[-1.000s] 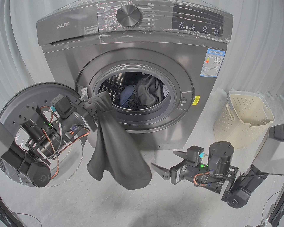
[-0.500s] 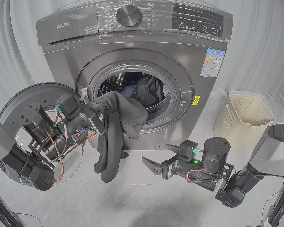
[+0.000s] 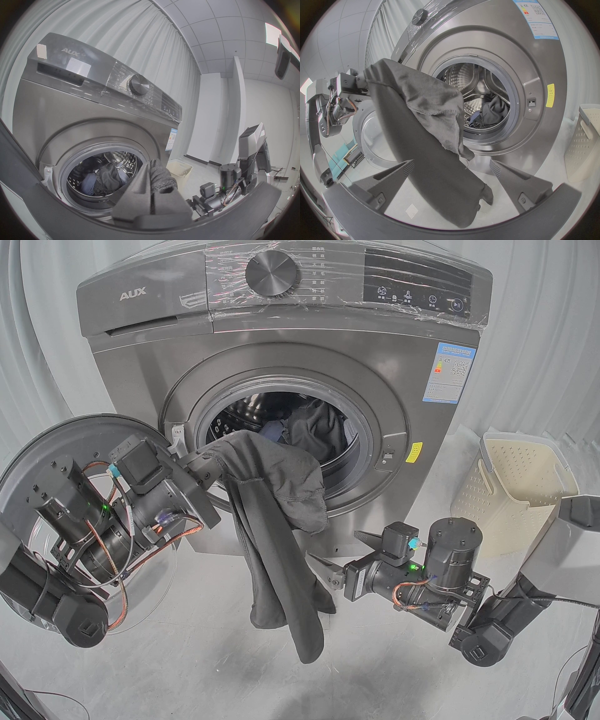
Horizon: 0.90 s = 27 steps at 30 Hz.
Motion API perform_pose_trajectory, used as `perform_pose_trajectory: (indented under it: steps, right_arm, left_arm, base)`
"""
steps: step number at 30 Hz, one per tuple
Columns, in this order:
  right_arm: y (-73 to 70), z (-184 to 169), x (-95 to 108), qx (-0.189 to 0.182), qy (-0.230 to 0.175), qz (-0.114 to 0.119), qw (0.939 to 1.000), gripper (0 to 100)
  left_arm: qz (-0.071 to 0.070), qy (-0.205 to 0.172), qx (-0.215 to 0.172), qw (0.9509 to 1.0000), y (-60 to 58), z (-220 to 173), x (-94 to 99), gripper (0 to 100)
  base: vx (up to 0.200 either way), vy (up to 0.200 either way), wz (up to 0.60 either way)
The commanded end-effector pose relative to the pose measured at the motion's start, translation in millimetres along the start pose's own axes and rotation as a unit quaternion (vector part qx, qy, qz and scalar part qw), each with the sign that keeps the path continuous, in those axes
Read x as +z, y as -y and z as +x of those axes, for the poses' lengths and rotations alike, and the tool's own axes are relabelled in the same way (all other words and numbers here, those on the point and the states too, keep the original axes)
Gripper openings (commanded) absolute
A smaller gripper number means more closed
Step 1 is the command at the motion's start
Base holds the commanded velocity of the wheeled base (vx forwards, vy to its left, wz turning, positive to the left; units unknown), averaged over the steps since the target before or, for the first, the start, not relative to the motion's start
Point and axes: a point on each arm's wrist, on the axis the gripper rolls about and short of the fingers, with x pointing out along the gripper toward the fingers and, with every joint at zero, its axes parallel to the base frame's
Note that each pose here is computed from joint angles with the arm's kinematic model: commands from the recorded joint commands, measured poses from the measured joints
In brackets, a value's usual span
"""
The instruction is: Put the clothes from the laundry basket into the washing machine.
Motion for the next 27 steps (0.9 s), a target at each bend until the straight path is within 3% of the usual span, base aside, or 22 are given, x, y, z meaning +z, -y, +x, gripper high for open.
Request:
perform_pose_trajectory:
  steps: [1,16,27]
  right_arm:
    - [4.0,10,-3,-0.005,0.001,0.0,1.0,100]
    - [9.9,31,1,-0.005,0.023,-0.003,0.9997,100]
    - [-1.7,55,-13,0.029,0.025,-0.006,0.9992,100]
  left_arm:
    - [0.002,0.01,-0.006,0.9999,2.9,-2,6.9,0]
    - [-0.001,-0.001,-0.029,0.9996,8.5,-5,3.5,0]
    - [-0.001,0.0,-0.03,0.9995,9.1,-5,4.0,0]
  base:
    - [0.0,0.0,0.0]
    - [0.0,0.0,0.0]
    - [0.0,0.0,0.0]
